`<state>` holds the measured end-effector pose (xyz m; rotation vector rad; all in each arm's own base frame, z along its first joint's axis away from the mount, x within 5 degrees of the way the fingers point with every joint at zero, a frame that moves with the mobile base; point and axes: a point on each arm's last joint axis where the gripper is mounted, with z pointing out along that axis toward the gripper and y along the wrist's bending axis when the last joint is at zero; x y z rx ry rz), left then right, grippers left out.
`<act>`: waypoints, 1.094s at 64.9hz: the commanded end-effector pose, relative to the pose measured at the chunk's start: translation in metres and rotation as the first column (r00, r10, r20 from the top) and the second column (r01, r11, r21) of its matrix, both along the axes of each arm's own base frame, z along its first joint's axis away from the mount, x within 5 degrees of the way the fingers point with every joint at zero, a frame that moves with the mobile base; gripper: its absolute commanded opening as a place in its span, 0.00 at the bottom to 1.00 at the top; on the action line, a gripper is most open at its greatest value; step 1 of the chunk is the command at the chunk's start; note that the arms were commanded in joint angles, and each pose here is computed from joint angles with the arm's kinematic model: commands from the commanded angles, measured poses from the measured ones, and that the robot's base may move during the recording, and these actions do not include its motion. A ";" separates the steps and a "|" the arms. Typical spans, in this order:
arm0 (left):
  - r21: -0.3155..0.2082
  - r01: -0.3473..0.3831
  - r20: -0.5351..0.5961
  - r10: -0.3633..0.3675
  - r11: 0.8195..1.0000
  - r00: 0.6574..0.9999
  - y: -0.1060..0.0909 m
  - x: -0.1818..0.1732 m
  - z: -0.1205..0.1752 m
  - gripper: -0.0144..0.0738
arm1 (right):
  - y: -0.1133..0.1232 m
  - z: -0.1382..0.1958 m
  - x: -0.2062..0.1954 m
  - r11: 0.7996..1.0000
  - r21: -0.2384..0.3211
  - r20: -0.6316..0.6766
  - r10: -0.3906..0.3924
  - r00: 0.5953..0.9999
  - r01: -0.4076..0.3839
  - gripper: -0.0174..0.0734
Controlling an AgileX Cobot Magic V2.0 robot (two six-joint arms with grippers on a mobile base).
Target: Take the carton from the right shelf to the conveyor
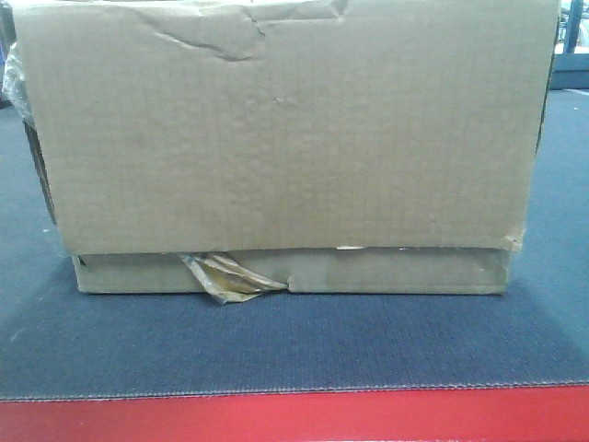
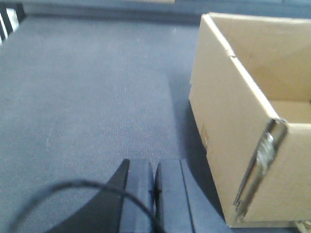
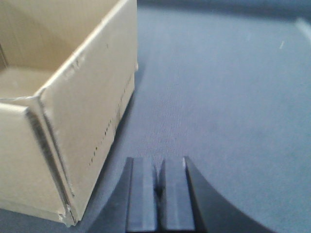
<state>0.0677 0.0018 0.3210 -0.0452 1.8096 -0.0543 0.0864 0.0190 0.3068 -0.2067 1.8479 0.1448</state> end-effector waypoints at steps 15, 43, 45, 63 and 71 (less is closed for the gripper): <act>-0.029 0.010 0.229 -0.004 1.000 0.973 0.005 -0.043 -0.001 0.16 | -0.012 -0.009 -0.048 0.999 0.038 0.265 -0.011 0.964 0.001 0.13; -0.033 0.011 0.271 -0.002 0.999 0.962 0.007 -0.052 0.000 0.16 | -0.013 -0.007 -0.054 0.999 0.048 0.297 -0.013 0.955 -0.001 0.13; -0.033 0.011 0.271 -0.002 0.999 0.962 0.007 -0.052 0.000 0.16 | -0.013 -0.007 -0.054 0.999 0.048 0.297 -0.013 0.955 -0.001 0.13; -0.033 0.011 0.271 -0.002 0.999 0.962 0.007 -0.052 0.000 0.16 | -0.013 -0.007 -0.054 0.999 0.048 0.297 -0.013 0.955 -0.001 0.13; -0.033 0.011 0.271 -0.002 0.999 0.962 0.007 -0.052 0.000 0.16 | -0.013 -0.007 -0.054 0.999 0.048 0.297 -0.013 0.955 -0.001 0.13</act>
